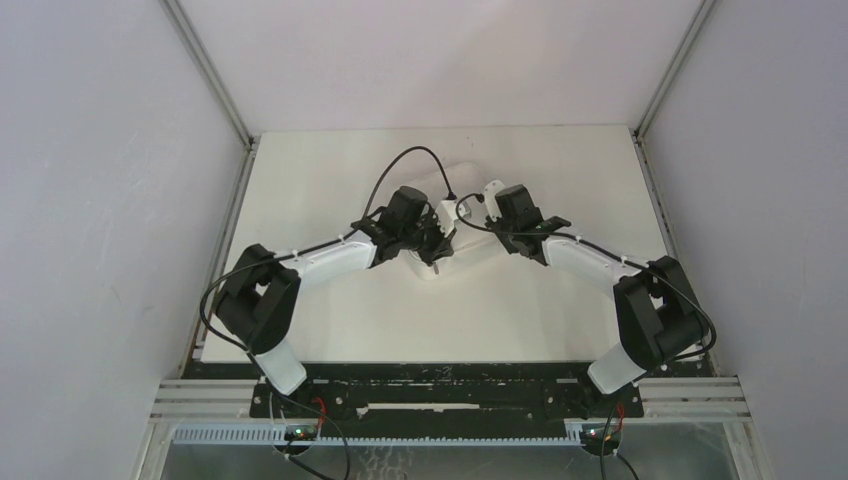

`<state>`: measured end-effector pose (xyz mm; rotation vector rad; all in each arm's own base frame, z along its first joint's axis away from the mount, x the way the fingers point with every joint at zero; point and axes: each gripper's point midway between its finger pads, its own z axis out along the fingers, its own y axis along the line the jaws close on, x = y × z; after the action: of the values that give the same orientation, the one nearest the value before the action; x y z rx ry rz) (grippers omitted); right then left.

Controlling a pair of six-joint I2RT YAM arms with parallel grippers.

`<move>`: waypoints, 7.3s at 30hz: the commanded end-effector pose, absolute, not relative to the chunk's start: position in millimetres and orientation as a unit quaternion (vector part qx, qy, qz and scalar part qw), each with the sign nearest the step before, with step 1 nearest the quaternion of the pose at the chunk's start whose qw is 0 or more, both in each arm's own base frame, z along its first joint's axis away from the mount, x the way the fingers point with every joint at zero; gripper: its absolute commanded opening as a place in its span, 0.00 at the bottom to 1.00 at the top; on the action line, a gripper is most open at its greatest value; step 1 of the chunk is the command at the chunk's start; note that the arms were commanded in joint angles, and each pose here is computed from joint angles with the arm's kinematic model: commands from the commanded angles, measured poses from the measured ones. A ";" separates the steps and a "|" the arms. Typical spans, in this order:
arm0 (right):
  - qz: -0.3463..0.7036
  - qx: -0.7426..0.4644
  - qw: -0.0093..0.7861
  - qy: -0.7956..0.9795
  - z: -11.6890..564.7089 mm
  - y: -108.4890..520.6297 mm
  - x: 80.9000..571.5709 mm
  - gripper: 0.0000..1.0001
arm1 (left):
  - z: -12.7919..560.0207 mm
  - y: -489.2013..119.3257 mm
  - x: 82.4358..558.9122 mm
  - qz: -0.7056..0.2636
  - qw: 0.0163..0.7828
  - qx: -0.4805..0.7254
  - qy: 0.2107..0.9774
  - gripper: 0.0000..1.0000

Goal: Organize the medicine kit

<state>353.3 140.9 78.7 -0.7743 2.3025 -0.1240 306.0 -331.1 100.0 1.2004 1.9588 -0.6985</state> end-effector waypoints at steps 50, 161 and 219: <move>0.328 -0.035 0.253 0.909 107.5 116.4 373.0 0.00 | 71.4 -269.7 290.4 -0.123 0.315 0.601 0.724 0.00; 0.170 -0.227 0.376 0.882 112.2 153.7 372.6 0.00 | 58.1 -211.7 216.6 -0.047 0.214 0.821 0.527 0.03; 0.128 -0.234 0.383 0.884 110.9 141.9 361.7 0.00 | 68.4 -217.3 232.8 -0.020 0.276 0.718 0.638 0.00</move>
<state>333.3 175.4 92.1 -0.6611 2.3312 0.5710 270.8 -269.3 93.3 1.6605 1.7099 -0.0536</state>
